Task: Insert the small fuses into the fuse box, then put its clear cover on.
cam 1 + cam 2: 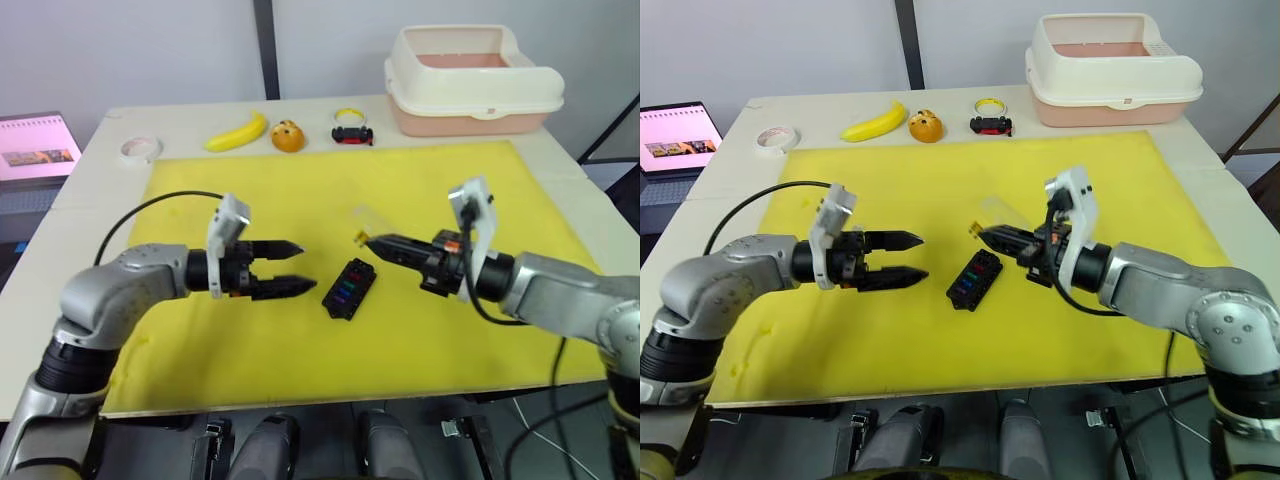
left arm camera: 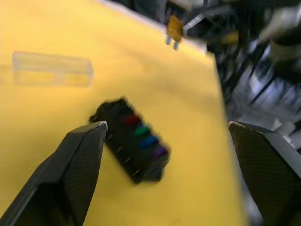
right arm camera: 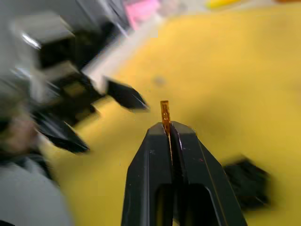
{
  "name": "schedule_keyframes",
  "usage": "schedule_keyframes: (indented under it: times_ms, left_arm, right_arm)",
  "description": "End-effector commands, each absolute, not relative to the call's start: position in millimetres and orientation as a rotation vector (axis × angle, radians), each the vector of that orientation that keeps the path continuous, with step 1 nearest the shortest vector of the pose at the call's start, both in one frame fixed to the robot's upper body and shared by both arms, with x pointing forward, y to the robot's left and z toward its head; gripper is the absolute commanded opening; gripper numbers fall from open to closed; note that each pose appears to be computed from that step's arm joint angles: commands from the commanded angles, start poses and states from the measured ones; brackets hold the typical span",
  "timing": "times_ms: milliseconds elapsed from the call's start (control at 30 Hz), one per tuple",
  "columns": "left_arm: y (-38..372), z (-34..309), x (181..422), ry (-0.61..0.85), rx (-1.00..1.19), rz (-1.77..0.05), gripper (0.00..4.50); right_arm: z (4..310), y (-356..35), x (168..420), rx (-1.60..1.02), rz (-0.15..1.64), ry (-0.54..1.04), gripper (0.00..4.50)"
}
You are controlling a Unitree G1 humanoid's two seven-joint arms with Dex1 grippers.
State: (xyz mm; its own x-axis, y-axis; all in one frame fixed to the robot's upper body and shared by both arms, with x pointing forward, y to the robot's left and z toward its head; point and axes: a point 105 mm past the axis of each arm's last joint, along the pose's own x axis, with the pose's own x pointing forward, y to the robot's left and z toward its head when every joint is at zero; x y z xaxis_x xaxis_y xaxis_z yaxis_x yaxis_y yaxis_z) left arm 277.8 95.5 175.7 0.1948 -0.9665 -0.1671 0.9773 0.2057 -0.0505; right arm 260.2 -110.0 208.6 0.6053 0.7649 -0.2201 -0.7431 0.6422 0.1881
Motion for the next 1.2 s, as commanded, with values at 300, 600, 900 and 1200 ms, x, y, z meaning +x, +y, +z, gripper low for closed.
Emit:
schedule_keyframes:
  times_ms: [300, 600, 900, 1200]
  left_arm:
    - [77, 164, 289, -0.012, 0.43, -1.425, 4.49]
    - [69, 163, 292, -0.036, 0.456, -1.406, 4.49]
    - [67, 161, 293, -0.036, 0.458, -1.395, 4.49]
    - [65, 160, 295, -0.038, 0.454, -1.397, 4.49]
  right_arm:
    - [178, -107, 275, -0.248, 0.832, 0.264, 0.0]
    - [166, -107, 283, -0.345, 0.811, 0.267, 0.0]
    - [162, -106, 287, -0.379, 0.818, 0.269, 0.0]
    - [158, -105, 292, -0.398, 0.818, 0.28, 0.0]
